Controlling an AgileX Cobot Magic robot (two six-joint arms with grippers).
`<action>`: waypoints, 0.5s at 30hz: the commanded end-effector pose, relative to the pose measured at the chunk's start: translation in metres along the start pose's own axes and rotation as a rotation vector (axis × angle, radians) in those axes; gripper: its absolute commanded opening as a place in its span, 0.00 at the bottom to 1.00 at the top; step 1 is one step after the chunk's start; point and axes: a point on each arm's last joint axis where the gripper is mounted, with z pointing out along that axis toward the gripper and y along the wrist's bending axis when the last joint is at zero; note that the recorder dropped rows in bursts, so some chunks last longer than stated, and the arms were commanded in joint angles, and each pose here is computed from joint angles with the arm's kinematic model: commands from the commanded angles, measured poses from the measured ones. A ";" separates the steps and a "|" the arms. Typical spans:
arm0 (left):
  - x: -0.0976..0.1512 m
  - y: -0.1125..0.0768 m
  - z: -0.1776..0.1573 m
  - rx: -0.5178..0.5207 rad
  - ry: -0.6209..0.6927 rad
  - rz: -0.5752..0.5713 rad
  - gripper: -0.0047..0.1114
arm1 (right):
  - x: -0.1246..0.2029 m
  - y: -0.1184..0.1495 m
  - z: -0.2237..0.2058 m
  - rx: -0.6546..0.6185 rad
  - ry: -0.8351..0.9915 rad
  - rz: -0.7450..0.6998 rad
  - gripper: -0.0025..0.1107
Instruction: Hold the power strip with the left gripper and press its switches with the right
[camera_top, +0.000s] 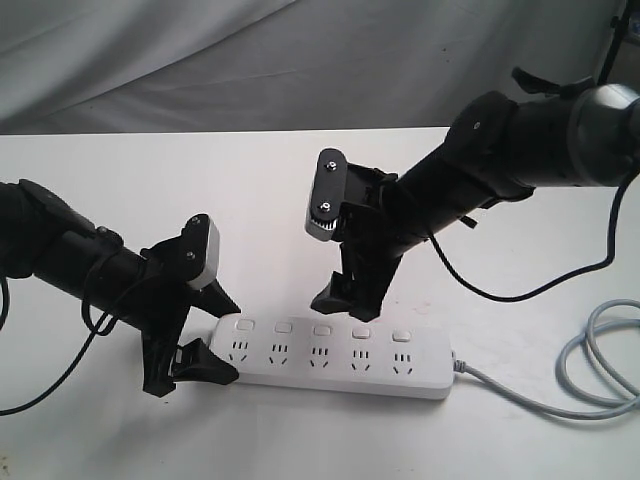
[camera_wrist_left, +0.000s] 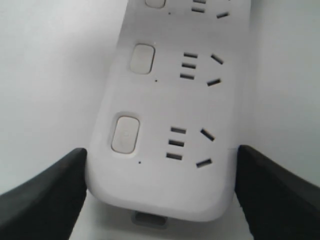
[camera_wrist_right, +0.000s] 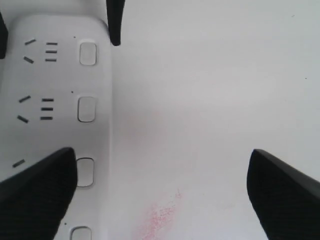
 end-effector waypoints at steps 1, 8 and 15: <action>-0.003 0.001 0.000 -0.006 -0.005 0.007 0.04 | 0.003 -0.001 -0.005 -0.003 0.018 0.013 0.76; -0.003 0.001 0.000 -0.006 -0.005 0.007 0.04 | 0.009 -0.002 -0.006 -0.011 0.061 0.018 0.76; -0.003 0.001 0.000 -0.006 -0.005 0.007 0.04 | 0.026 -0.003 -0.009 0.010 0.082 0.046 0.76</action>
